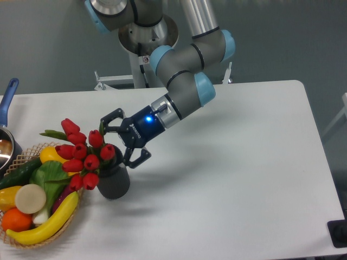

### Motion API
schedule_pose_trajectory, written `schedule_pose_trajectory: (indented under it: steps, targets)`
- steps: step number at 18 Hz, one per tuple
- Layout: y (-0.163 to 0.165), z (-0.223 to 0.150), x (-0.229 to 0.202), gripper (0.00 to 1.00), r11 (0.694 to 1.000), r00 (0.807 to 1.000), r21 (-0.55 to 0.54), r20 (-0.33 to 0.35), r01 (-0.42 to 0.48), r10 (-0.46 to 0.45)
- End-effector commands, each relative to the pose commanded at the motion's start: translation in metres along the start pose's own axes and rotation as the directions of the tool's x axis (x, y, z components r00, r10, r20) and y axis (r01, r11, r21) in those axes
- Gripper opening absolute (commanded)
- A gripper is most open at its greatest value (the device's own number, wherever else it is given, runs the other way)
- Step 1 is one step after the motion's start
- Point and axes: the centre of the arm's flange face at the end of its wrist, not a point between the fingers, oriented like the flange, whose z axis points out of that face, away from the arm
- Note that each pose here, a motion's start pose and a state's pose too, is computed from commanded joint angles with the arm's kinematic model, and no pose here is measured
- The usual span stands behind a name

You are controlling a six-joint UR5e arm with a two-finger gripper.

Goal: Insert the flowers into the vase

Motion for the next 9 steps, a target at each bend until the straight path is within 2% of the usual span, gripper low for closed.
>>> schedule_pose_trajectory:
  steps: [5, 7, 9]
  targets:
    - [-0.027, -0.088, -0.039, 1.00, 1.000, 0.986, 0.021, 0.169, -0.014, 0.010]
    - [-0.046, -0.128, -0.058, 1.00, 0.997, 0.961, -0.074, 0.271, -0.037, 0.055]
    - [-0.061, -0.159, -0.072, 1.00, 0.970, 0.922, -0.240, 0.366, -0.039, 0.127]
